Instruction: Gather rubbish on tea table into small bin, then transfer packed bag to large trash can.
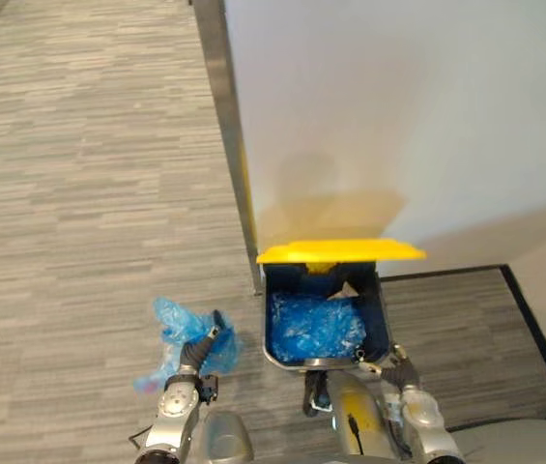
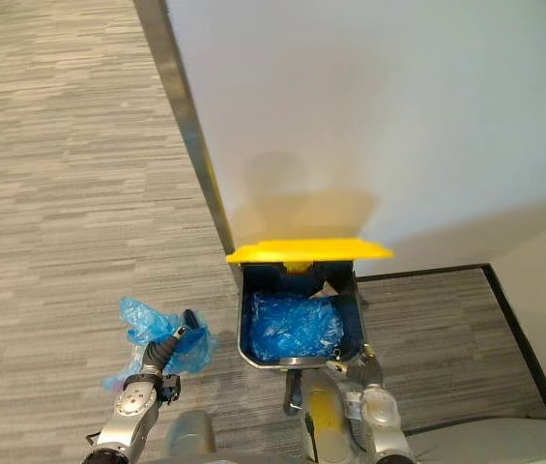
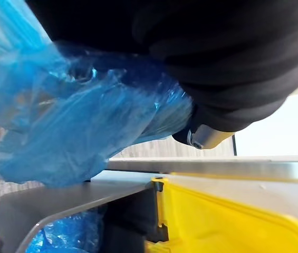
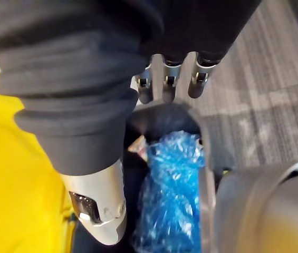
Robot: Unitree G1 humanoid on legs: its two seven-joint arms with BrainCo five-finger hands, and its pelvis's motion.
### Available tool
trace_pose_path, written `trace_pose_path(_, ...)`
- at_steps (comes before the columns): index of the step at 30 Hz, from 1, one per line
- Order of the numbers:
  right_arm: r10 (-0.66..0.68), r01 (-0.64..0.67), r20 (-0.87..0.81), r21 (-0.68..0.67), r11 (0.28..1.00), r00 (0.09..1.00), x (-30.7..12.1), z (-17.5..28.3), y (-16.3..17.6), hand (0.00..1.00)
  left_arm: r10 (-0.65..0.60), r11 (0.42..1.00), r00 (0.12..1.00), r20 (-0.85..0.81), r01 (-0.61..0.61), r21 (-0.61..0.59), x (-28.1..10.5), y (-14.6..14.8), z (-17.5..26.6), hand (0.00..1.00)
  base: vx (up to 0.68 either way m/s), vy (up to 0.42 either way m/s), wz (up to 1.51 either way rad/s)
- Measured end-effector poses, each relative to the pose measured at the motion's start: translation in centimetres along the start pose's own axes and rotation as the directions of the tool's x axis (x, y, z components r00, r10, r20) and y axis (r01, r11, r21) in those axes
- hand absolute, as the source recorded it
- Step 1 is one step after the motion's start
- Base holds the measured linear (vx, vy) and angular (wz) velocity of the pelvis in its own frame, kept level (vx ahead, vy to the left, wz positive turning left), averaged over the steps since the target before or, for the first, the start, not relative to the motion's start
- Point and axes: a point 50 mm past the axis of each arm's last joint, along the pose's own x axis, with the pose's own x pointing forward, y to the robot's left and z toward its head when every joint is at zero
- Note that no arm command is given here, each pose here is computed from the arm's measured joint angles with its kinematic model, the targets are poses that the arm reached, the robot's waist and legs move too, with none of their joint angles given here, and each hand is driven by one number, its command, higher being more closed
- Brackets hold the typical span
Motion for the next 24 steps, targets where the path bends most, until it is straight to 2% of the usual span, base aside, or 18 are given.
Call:
trace_pose_path(2,0.068,-0.062,0.109,-0.059,0.996,0.992,1.2,3.6,1.5,0.0,-0.026,1.0,1.0,0.001,0.026,0.008,0.0,-0.5,0.0,1.0,-0.03,0.006,0.16)
trace_pose_path(6,0.133,-0.095,0.301,-0.136,0.986,0.944,2.9,10.8,3.5,0.0,-0.07,0.997,0.996,0.046,0.069,0.025,0.3,-1.6,1.1,1.0,-0.03,-0.031,0.44)
trace_pose_path(8,0.118,-0.054,0.427,-0.16,0.986,0.897,3.6,16.2,3.4,0.0,-0.11,0.994,0.988,0.112,0.107,0.026,0.5,-2.5,2.8,1.0,-0.02,-0.033,0.43)
trace_pose_path(12,0.054,0.055,0.499,-0.201,0.978,0.865,4.5,21.2,1.0,0.0,-0.162,0.986,0.957,0.242,0.165,0.005,0.7,-3.9,6.0,1.0,-0.01,-0.012,0.31)
trace_pose_path(17,-0.003,0.176,0.591,-0.235,0.956,0.807,4.1,26.0,-2.0,0.0,-0.278,0.953,0.844,0.459,0.302,0.022,0.7,-7.0,12.1,1.0,0.0,0.013,0.07)
trace_pose_path(24,0.036,0.209,0.641,-0.302,0.93,0.767,3.5,29.4,-1.5,0.0,-0.48,0.842,0.62,0.62,0.525,0.125,-1.4,-12.7,18.2,1.0,0.0,0.023,-0.08)
